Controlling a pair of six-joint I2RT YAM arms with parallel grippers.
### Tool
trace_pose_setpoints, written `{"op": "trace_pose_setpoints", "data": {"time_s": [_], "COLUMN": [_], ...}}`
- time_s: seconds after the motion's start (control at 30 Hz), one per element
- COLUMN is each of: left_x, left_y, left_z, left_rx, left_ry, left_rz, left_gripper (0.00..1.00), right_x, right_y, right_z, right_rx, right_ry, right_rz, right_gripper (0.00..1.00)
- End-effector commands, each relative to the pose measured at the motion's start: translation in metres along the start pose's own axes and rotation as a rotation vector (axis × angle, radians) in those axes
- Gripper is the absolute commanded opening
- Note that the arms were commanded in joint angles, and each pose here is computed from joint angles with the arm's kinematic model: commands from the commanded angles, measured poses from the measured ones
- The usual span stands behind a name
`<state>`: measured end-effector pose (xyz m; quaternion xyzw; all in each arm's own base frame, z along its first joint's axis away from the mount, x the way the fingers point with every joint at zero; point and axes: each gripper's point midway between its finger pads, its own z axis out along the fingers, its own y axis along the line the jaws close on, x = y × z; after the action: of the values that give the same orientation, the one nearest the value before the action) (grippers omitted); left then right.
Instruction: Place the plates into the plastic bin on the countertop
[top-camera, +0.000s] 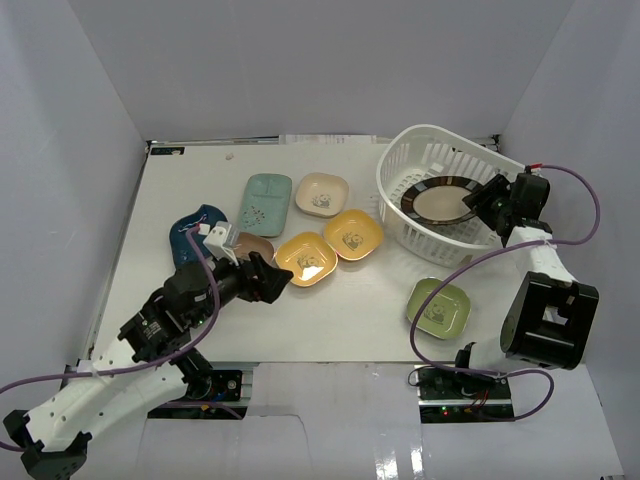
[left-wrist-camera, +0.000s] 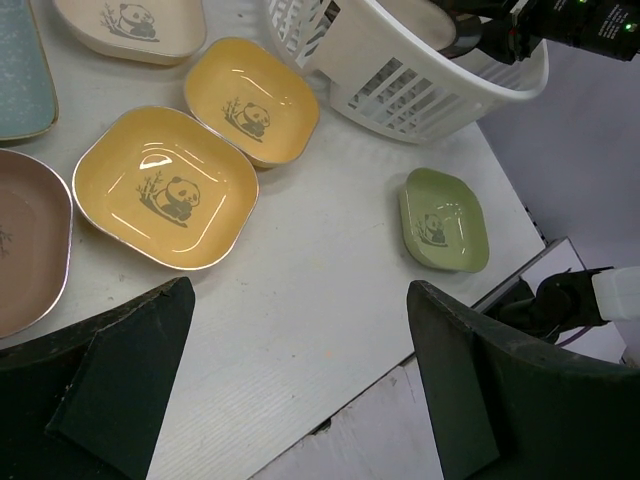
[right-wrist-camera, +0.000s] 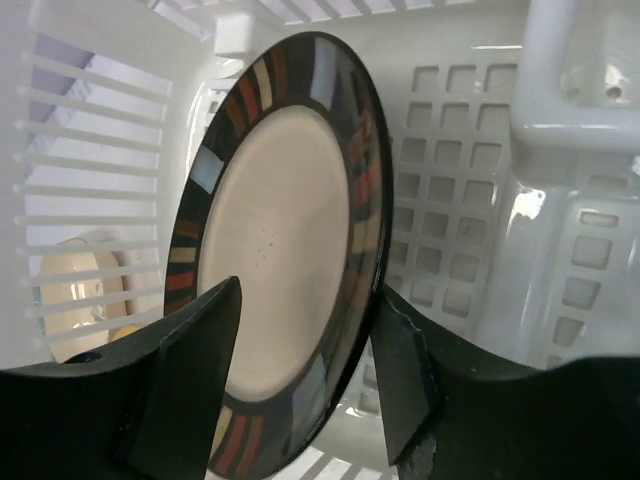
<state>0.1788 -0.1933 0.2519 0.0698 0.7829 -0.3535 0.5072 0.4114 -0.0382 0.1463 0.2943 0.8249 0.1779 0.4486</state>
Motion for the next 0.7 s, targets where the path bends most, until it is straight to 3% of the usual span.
{"op": "trace_pose_setpoints", "data": {"time_s": [0.0, 0.07, 0.23, 0.5, 0.67], "left_x": [-0.007, -0.010, -0.009, -0.024, -0.045], "left_y": [0.002, 0.009, 0.019, 0.021, 0.031], "left_z": [0.000, 0.002, 0.017, 0.041, 0.059], "left_rx": [-0.004, -0.048, -0.133, -0.201, -0.312], "left_ry": [-0.048, -0.066, -0.035, -0.063, -0.110], "left_rz": [-0.008, -0.005, 0.004, -0.016, 0.011], "left_gripper": [0.98, 0.98, 0.98, 0.95, 0.92], "right_x": [-0.037, -0.043, -0.051, -0.062, -0.038], "right_y": [0.022, 0.019, 0.017, 0.032, 0.098], "right_z": [-0.010, -0.014, -0.020, -0.030, -0.052], "right_rx": [-0.069, -0.040, 0.020, 0.111, -0.137], "right_ry": [-0.126, -0.151, -0.197, -0.280, -0.276], "right_rz": [-0.076, -0.093, -0.123, -0.230, -0.294], "right_gripper": [0.62, 0.78, 0.99, 0.91, 0.96]}}
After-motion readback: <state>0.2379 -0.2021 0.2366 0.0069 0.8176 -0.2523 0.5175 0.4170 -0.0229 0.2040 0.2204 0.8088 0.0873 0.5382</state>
